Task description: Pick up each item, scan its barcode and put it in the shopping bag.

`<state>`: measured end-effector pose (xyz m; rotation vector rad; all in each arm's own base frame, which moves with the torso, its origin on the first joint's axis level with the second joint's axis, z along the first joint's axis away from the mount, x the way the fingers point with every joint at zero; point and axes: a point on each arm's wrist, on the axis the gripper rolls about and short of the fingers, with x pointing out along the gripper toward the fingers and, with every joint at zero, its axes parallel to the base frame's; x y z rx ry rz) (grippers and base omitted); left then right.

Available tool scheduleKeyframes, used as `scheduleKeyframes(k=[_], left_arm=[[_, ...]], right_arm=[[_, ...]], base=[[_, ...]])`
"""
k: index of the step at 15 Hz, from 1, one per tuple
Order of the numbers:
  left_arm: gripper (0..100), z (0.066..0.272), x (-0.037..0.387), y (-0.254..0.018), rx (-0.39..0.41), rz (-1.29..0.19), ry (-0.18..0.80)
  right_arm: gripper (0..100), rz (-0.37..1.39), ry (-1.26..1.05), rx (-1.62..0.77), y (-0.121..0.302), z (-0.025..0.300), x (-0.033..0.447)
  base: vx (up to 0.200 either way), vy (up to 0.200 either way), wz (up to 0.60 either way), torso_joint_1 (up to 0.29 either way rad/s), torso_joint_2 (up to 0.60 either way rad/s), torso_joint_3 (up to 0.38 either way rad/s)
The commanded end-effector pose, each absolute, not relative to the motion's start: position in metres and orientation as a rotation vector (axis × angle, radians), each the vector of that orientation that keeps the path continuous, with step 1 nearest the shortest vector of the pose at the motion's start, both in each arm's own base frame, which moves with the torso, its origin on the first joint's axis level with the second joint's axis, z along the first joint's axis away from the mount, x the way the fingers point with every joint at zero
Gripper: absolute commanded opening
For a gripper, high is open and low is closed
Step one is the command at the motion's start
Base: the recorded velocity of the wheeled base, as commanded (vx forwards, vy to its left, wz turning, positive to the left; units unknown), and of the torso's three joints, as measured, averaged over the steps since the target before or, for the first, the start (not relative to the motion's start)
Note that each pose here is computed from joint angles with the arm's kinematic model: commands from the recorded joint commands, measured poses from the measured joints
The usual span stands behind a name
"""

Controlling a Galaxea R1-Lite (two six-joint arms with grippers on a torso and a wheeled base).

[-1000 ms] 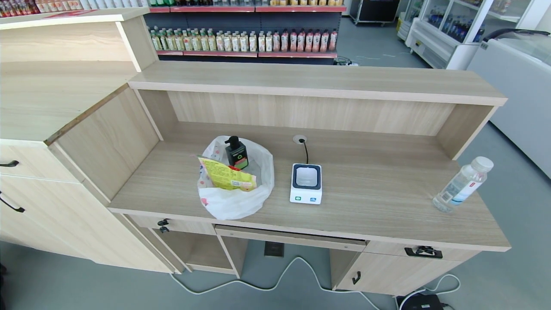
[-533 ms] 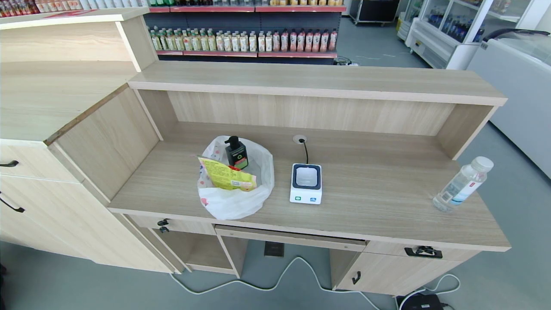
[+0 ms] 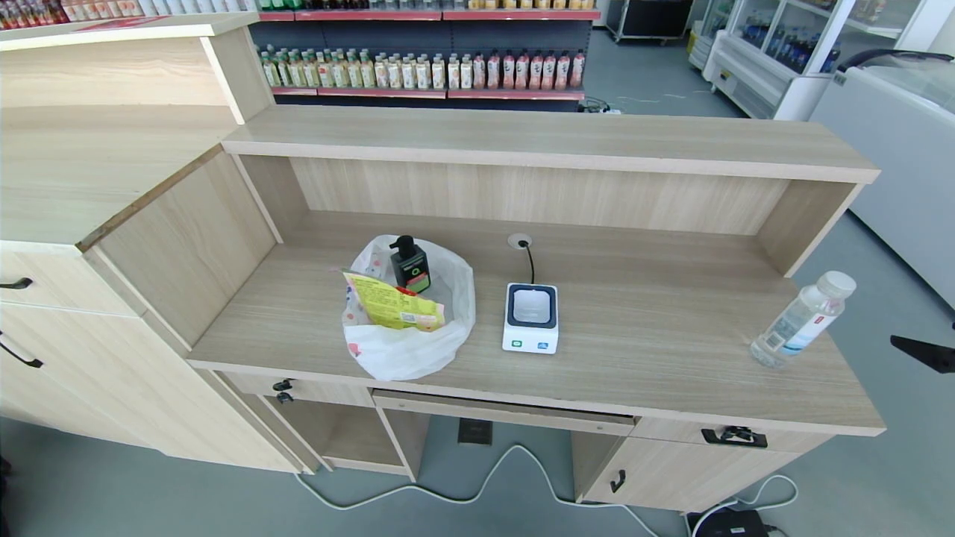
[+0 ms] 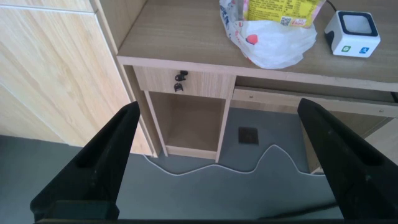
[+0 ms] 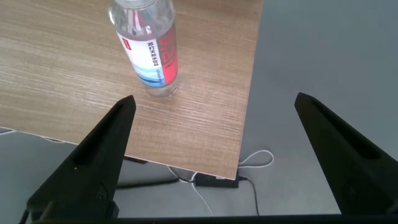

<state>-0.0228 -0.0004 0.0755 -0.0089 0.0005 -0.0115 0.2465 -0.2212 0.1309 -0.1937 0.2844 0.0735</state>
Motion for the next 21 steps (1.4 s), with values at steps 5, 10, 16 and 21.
scheduleKeyframes(k=[5, 10, 16, 21], left_arm=[[100, 0.075, -0.023, 0.000, -0.009, -0.011, 0.000], [100, 0.075, -0.023, 0.000, -0.009, -0.012, 0.000], [100, 0.075, -0.023, 0.000, -0.009, -0.011, 0.000], [100, 0.075, -0.023, 0.000, -0.009, -0.011, 0.000]], right_arm=[[100, 0.121, 0.267, -0.224, -0.222, 0.116, 0.276], [100, 0.169, 0.251, -0.244, -0.216, 0.106, 0.297], [100, 0.233, 0.232, -0.298, -0.206, 0.095, 0.317], [100, 0.267, 0.203, -0.321, -0.200, 0.090, 0.336]], base=[[0.000, 0.000, 0.00, 0.000, 0.00, 0.000], [0.000, 0.000, 0.00, 0.000, 0.00, 0.000], [0.000, 0.000, 0.00, 0.000, 0.00, 0.000], [0.000, 0.000, 0.00, 0.000, 0.00, 0.000]])
